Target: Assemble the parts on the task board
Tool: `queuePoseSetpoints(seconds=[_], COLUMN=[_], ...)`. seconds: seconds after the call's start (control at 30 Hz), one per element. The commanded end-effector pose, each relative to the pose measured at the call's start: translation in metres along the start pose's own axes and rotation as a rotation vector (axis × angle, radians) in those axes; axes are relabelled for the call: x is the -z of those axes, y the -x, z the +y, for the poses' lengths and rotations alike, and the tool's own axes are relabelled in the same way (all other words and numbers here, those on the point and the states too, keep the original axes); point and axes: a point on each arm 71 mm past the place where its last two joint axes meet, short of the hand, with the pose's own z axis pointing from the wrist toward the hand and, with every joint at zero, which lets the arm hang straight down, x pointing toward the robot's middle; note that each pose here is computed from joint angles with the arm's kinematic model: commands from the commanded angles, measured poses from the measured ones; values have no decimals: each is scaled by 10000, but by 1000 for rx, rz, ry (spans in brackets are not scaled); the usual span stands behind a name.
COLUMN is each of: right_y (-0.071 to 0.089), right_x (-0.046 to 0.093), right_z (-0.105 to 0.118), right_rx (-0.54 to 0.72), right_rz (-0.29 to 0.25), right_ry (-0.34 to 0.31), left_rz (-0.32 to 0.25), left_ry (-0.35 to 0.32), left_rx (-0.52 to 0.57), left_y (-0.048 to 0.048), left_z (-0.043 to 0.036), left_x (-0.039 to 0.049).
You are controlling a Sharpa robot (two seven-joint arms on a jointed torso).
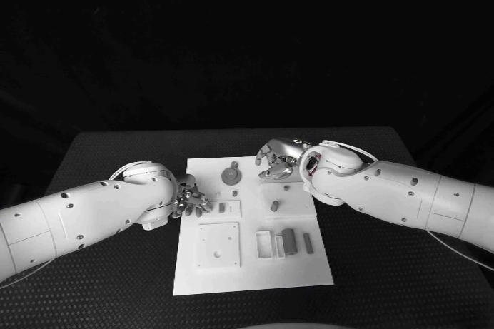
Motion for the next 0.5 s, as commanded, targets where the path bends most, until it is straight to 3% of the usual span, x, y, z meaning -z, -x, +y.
queuePoseSetpoints(seconds=[0.03, 0.5], right_y=[-11, -13], right_x=[-1, -6], right_z=[5, 9], right_rx=[5, 5], right_rz=[10, 12], right_ry=[3, 4], left_rz=[10, 1], left_ry=[5, -4], left_rx=[0, 13], left_y=[-31, -26], left_z=[-5, -23], left_x=[-11, -12])
